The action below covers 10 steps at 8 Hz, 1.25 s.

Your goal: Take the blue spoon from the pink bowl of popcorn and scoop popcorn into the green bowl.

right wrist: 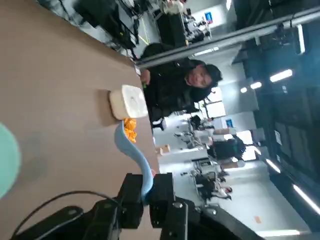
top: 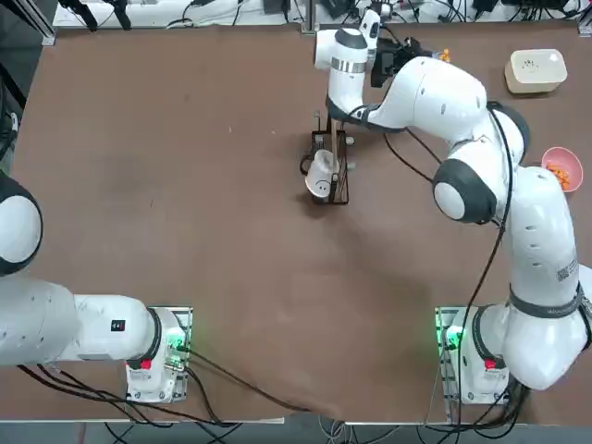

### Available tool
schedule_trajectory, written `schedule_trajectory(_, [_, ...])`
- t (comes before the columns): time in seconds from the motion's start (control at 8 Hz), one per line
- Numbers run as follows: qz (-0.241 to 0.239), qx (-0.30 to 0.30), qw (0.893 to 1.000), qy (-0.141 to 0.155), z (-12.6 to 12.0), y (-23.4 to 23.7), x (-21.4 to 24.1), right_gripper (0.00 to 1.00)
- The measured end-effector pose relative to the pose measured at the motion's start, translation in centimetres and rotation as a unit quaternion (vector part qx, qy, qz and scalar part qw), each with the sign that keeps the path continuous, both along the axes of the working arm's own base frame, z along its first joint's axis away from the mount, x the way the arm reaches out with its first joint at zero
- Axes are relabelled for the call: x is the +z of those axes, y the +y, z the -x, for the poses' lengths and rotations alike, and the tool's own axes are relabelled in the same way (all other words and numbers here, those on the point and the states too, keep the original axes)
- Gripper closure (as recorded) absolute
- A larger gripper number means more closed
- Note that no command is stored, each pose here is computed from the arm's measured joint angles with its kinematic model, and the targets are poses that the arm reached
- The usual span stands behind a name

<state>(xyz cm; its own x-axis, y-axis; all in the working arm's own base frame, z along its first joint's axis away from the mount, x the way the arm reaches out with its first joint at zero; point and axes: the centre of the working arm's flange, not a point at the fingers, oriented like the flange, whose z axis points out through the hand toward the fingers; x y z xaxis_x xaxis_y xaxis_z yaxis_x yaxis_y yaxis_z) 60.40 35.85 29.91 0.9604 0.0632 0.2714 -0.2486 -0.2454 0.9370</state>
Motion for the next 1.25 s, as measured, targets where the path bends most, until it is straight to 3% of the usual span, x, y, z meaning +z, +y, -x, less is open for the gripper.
schedule_trajectory(0.25, [-0.021, 0.028, 0.999, 0.0, 0.4, 2.1, -0.6, 0.89])
schedule_trajectory(0.62, [-0.088, 0.042, 0.995, 0.017, -0.4, 2.4, -1.8, 0.89])
schedule_trajectory(1.25, [-0.243, -0.014, 0.969, 0.049, -2.5, 0.6, -1.9, 0.89])
